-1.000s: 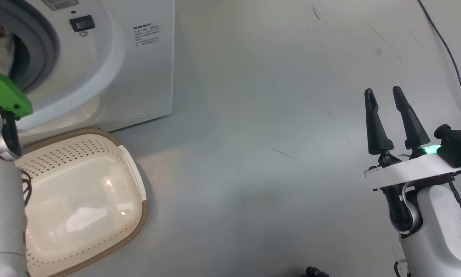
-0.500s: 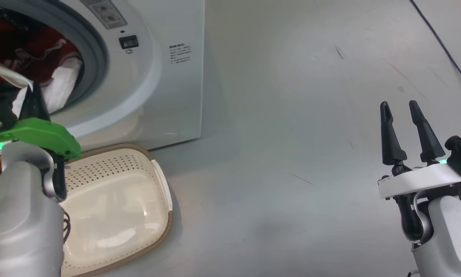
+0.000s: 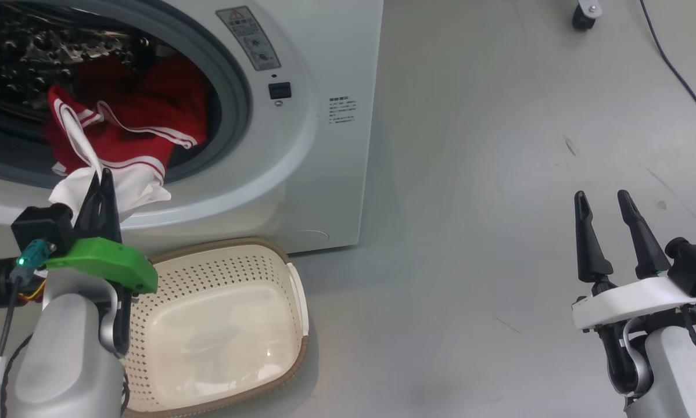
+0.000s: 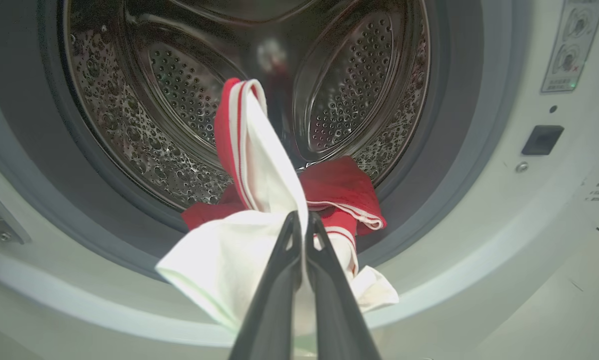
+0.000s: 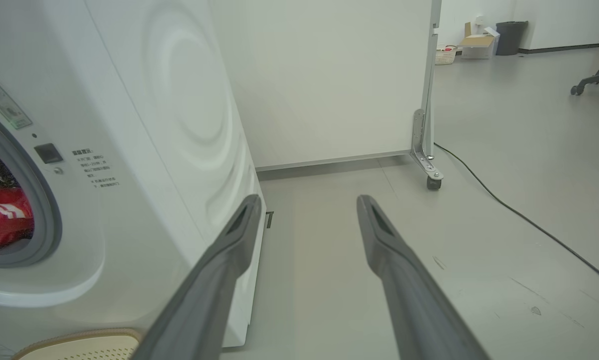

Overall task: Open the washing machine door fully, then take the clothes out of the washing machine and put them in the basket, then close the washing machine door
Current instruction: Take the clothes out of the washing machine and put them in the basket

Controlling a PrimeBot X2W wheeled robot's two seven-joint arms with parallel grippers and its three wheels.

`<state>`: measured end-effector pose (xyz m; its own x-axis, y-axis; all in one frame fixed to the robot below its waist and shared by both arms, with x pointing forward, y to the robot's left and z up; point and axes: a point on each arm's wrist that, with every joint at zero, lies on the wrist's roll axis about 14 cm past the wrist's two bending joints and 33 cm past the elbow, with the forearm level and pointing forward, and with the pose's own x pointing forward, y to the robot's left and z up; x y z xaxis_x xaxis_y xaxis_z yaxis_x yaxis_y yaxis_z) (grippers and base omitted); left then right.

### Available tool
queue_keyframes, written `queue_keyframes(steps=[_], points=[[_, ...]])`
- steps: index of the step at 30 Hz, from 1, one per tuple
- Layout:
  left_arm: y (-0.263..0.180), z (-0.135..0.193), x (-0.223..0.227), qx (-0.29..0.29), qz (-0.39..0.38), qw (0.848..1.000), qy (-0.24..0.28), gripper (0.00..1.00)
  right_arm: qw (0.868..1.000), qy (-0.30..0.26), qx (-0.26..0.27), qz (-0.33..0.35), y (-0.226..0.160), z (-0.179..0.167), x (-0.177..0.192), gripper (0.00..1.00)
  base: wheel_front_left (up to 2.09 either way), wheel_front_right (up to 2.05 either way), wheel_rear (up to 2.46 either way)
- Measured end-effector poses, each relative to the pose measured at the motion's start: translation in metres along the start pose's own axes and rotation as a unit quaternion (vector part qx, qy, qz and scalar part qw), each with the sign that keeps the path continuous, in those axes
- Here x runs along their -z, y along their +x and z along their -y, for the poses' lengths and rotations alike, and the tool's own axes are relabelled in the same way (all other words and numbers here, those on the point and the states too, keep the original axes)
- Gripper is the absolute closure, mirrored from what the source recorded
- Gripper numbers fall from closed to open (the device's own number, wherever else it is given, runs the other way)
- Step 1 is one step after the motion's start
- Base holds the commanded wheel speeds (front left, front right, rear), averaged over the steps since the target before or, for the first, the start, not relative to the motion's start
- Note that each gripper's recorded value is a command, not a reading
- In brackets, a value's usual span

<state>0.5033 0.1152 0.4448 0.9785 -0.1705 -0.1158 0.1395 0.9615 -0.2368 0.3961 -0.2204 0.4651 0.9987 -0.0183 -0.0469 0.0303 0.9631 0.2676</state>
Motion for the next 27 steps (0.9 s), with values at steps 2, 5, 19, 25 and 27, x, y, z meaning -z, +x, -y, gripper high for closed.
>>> queue_keyframes(steps=[2,5,19,25,27], points=[[-0.01,-0.006,-0.008,-0.009,0.013,1.0,0.001,1.0,1.0,-0.002,-0.01,0.0,-0.001,-0.007,0.0,0.0,0.0,0.0,0.0],[-0.022,-0.014,-0.021,-0.019,0.031,0.999,0.003,1.0,1.0,0.0,-0.025,0.003,-0.001,-0.018,-0.002,0.0,0.0,0.0,0.0],[-0.062,0.002,-0.153,0.017,0.231,0.973,0.015,1.0,0.998,0.003,-0.064,0.014,-0.008,-0.047,-0.008,0.0,0.0,0.0,0.0],[-0.079,0.018,-0.193,0.043,0.296,0.954,0.025,1.0,0.998,0.004,-0.064,0.016,-0.009,-0.048,-0.009,0.0,0.0,0.0,0.0],[-0.084,0.024,-0.204,0.051,0.316,0.947,0.029,1.0,0.998,0.004,-0.063,0.017,-0.01,-0.047,-0.01,0.0,0.0,0.0,0.0]])
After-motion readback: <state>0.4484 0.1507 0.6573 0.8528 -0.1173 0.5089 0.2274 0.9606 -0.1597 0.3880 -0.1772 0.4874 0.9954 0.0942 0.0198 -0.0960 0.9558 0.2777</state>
